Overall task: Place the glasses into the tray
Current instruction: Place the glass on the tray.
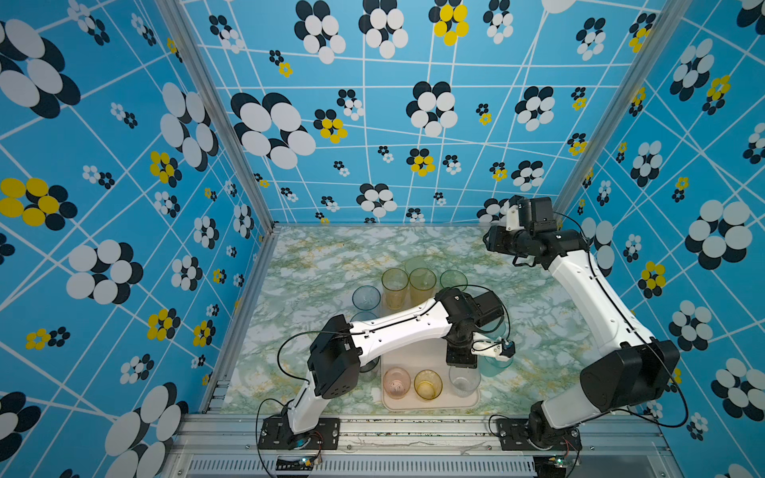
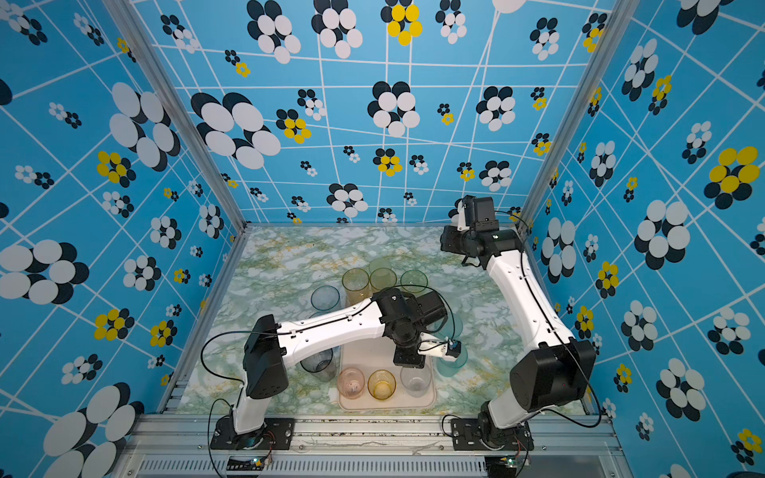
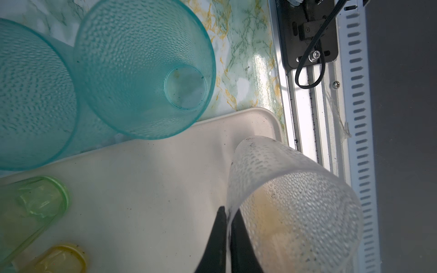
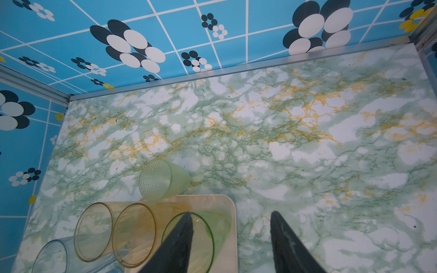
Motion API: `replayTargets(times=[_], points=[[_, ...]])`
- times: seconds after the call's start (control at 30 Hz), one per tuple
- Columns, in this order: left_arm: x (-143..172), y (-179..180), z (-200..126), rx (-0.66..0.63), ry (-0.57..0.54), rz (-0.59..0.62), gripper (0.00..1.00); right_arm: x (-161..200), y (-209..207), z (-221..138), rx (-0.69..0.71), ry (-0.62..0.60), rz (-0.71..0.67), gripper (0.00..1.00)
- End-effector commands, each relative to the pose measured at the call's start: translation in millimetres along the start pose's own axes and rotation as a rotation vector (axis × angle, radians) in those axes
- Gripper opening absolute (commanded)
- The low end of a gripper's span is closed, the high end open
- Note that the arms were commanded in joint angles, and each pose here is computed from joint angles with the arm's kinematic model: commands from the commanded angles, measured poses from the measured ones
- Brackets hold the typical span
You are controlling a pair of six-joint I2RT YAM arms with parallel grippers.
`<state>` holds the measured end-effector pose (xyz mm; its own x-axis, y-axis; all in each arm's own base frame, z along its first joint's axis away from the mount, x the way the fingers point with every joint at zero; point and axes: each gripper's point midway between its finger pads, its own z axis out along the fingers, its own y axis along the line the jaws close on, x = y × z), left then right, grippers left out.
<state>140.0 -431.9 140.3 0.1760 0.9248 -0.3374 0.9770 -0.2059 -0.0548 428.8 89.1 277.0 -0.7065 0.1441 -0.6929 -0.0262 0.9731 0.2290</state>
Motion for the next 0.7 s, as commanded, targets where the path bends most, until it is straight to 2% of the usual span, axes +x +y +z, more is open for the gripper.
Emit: replayTargets(times=[0.0, 0.67], points=[[3.8, -0.5, 14.1, -0.007, 0.027, 0.024, 0.06, 2.4, 2.2, -5.3, -0.022, -0.010, -0.008, 0.55], [14.6, -3.4, 42.5, -0.016, 0.120, 0.041, 0.06, 11.1, -2.5, -5.0, -0.021, -0.006, 0.003, 0.55]])
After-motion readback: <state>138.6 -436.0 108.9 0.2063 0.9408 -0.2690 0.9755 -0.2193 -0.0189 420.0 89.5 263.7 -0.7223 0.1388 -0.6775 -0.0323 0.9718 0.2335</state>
